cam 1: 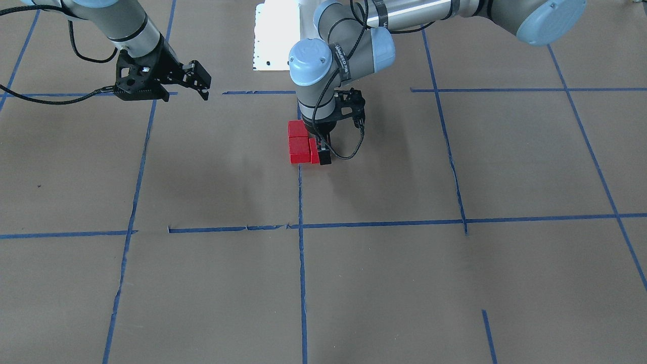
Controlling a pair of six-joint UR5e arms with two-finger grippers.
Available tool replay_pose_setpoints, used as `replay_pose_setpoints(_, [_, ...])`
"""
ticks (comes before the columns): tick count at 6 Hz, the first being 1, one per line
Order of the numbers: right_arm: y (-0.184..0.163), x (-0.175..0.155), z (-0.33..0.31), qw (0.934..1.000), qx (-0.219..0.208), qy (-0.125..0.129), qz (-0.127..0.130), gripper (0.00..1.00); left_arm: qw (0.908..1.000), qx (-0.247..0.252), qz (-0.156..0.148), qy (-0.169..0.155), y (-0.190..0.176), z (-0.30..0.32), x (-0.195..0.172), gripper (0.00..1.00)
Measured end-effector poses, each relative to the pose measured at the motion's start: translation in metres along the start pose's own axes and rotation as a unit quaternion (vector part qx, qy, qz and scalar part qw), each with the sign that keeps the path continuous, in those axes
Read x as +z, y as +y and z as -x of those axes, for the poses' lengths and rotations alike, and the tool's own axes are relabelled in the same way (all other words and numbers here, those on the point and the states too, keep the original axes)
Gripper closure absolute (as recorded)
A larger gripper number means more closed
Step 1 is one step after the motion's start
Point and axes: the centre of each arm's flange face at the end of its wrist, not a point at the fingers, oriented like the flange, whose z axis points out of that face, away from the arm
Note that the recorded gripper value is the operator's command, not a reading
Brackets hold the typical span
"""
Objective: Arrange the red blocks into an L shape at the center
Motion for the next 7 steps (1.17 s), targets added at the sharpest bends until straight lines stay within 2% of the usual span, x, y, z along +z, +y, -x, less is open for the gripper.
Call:
replay_pose_setpoints(2, [-0.011,-0.013,-0.015,0.9999,0.013,0.000,-0.009,0.00,0.9946,0.097,0.038,0.005,-0.032,0.022,-0.043,0.00])
replay_pose_setpoints(3, [-0.024,-0.023,-0.034,0.9996,0.028,0.001,-0.011,0.00,0.9839,0.169,0.055,0.019,-0.062,0.033,-0.066,0.00])
replay_pose_setpoints(4, [-0.040,-0.037,-0.061,0.9992,0.038,0.001,-0.009,0.00,0.9658,0.249,0.063,0.037,-0.096,0.037,-0.088,0.00])
replay_pose_setpoints(5, [-0.057,-0.051,-0.095,0.9993,0.035,0.004,-0.010,0.00,0.9435,0.321,0.070,0.040,-0.132,0.029,-0.110,0.00])
replay_pose_setpoints(6, [-0.072,-0.064,-0.132,0.9996,0.026,0.007,-0.011,0.00,0.9154,0.393,0.078,0.035,-0.176,0.020,-0.133,0.00])
replay_pose_setpoints(7, [-0.085,-0.076,-0.172,0.9998,0.012,0.012,-0.013,0.00,0.8787,0.470,0.075,0.033,-0.232,0.020,-0.153,0.00])
